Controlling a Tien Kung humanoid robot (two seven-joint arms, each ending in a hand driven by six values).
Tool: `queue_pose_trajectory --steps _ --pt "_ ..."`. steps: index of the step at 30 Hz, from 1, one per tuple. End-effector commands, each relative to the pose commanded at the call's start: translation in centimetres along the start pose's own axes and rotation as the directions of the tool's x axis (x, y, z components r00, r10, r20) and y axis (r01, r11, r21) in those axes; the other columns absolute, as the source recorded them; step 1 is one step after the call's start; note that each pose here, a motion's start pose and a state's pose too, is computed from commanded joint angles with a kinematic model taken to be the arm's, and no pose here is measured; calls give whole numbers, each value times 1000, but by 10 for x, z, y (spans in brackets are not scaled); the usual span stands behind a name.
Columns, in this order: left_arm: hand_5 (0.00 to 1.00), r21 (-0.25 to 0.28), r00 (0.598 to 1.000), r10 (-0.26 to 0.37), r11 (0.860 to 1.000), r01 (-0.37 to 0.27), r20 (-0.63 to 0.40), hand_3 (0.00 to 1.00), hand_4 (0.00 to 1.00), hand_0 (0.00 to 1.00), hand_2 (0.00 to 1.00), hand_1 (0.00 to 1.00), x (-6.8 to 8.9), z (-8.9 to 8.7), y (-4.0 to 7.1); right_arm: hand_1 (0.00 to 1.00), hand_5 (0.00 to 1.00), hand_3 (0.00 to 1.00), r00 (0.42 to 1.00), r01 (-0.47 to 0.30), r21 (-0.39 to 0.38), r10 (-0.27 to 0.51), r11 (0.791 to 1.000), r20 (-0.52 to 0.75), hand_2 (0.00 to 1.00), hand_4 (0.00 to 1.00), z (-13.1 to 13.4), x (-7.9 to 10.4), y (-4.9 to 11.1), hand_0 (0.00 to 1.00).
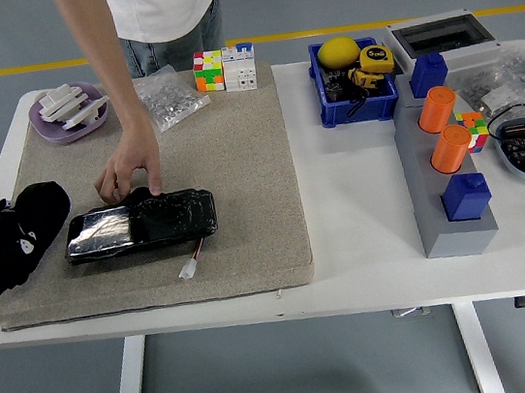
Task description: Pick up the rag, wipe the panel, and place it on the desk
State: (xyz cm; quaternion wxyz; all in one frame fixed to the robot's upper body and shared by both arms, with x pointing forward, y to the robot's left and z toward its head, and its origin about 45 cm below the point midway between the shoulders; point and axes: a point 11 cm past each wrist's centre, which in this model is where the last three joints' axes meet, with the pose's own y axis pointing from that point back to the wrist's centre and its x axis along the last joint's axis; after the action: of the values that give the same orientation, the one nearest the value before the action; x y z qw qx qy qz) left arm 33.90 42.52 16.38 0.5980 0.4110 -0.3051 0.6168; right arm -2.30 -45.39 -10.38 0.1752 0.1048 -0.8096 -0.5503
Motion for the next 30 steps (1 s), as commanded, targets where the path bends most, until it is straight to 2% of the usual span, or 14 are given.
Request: queue_pose_trajectory --steps 7,13,17,21,30 --pt "2 -55 999 -25 998 26 21 390 2 279 540 187 -8 26 3 602 475 580 1000 1 5 -1 1000 4 651 998 -2 -1 0 534" --pt "2 -72 998 -57 996 59 25 388 2 277 538 184 -17 33 2 603 475 580 1000 -1 11 0 1000 11 651 998 -4 -1 0 533" --pt "2 -109 997 -60 992 64 39 388 2 277 538 184 -20 46 3 603 475 580 1000 -2 9 2 1000 13 651 998 -3 0 0 533" --pt "2 -144 996 -65 987 72 54 391 2 275 538 183 -22 59 2 603 476 580 1000 -4 7 4 1000 15 651 998 -3 0 0 533" --pt "2 -216 986 -143 963 159 89 392 2 267 537 186 -49 88 2 602 476 581 1000 -3 10 3 1000 16 651 998 -4 1 0 534"
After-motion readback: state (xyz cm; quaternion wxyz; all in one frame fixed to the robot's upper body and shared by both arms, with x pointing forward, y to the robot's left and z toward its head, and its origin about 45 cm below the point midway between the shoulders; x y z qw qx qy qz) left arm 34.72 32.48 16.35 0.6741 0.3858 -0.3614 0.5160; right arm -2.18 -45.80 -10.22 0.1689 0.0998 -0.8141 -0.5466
